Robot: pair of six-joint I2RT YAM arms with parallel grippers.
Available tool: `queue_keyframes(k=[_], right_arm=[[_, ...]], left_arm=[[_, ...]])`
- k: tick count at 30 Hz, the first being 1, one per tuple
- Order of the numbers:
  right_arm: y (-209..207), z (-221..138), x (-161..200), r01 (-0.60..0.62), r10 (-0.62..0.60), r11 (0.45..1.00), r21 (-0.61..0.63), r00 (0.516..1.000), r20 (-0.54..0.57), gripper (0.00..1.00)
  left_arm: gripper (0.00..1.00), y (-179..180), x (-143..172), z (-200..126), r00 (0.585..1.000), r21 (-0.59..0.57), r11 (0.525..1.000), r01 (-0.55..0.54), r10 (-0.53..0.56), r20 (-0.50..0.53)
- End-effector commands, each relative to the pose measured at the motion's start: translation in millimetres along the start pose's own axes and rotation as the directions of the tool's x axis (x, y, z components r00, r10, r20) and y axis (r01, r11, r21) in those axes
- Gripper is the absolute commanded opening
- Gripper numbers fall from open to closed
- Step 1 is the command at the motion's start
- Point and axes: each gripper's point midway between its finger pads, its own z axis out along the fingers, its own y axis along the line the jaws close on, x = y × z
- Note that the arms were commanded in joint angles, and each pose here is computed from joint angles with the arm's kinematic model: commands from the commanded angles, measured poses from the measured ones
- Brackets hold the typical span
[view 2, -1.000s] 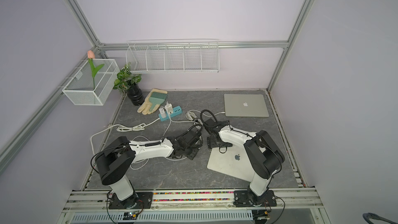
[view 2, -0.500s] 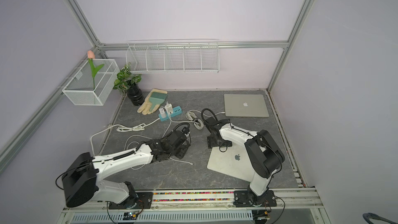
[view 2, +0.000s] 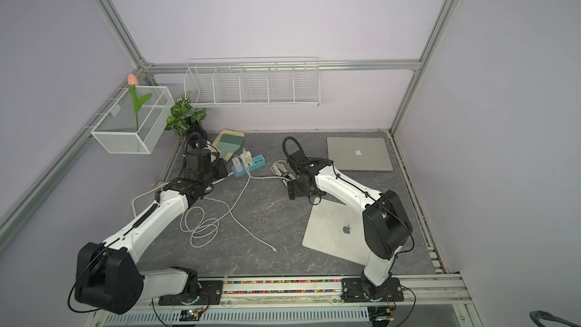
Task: Unplug the laptop charger
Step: Remove the plug from the socket.
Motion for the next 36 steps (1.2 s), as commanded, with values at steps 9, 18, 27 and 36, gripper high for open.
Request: queue_keyframes(k=[9, 18, 27, 36], right_arm=[[71.9, -22.8, -68.7, 0.254, -0.224, 0.956, -0.148, 0.956, 0.191, 0.98], [125.6, -41.7, -120.8, 0.391, -0.314, 0.902, -0.184, 0.886, 0.342, 0.92], [189.6, -57.8, -145.8, 0.521, -0.379, 0.815, -0.255, 0.810, 0.447, 0.67], [234.9, -43.1, -168.5, 0.581, -0.380, 0.761, -0.287, 0.759, 0.529, 0.55]], left_arm=[[0.40, -8.7, -19.3, 62.3, 0.998, 0.074, 0.997, -0.009, 0.014, -0.062], [0.39, -2.8, -18.0, 103.0, 0.989, 0.124, 0.989, 0.079, -0.062, -0.133], [0.39, -8.2, -13.4, 126.2, 0.985, 0.149, 0.985, 0.088, -0.064, -0.159], [0.39, -0.4, -5.6, 124.6, 0.981, 0.143, 0.980, 0.138, -0.115, -0.157]])
